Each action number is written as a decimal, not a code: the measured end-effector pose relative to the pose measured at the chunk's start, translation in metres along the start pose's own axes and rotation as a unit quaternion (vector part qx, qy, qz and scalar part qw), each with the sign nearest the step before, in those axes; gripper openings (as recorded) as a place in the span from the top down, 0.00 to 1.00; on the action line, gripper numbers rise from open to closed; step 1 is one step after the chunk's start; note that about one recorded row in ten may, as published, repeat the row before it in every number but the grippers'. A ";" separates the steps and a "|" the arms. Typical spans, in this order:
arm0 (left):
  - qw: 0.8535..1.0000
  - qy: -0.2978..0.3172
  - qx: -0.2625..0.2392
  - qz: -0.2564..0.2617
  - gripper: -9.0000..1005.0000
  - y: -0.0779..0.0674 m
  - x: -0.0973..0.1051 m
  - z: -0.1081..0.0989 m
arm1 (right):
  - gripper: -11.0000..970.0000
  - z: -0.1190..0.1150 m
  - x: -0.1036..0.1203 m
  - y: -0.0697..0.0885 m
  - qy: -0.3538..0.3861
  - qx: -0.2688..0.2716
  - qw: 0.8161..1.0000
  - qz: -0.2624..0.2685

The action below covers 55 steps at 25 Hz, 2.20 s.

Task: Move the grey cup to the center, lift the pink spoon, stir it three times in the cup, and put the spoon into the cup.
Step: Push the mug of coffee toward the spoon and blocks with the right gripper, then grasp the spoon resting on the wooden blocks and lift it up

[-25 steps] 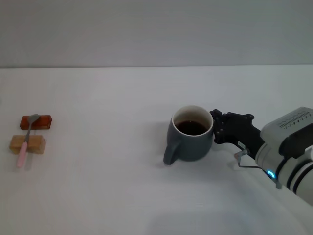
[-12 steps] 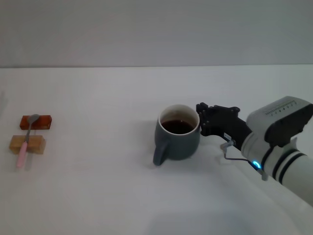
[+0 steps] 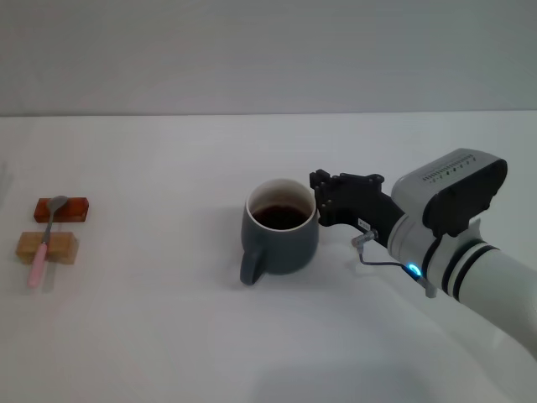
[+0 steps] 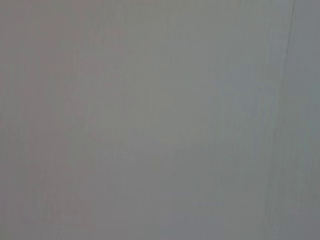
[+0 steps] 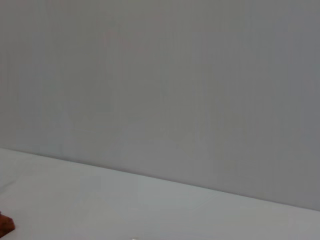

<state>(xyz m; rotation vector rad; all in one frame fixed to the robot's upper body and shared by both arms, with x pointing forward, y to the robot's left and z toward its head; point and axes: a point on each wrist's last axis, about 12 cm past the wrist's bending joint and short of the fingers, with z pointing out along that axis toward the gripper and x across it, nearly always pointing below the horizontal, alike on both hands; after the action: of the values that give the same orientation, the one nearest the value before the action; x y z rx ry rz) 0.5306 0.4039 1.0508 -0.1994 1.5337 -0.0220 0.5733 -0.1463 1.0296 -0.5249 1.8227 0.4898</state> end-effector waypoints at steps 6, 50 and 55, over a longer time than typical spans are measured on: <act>1.000 0.004 -0.001 -0.008 0.14 -0.001 0.004 -0.003 | 0.94 0.006 -0.007 0.008 -0.001 -0.014 1.000 -0.002; 0.990 -0.084 -0.020 -0.113 0.14 0.037 -0.035 -0.022 | 0.94 -0.028 -0.027 -0.112 -0.059 0.216 0.971 -0.081; 0.979 -0.105 -0.007 -0.172 0.14 0.054 -0.056 -0.024 | 0.94 -0.032 -0.027 -0.116 -0.067 0.234 0.968 -0.063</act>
<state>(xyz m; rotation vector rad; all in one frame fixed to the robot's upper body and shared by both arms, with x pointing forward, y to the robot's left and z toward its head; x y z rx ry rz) 0.4981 0.4617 1.0979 -0.4623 1.2738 -0.2571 0.6230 -0.2564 1.0559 -0.2710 1.6889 0.0000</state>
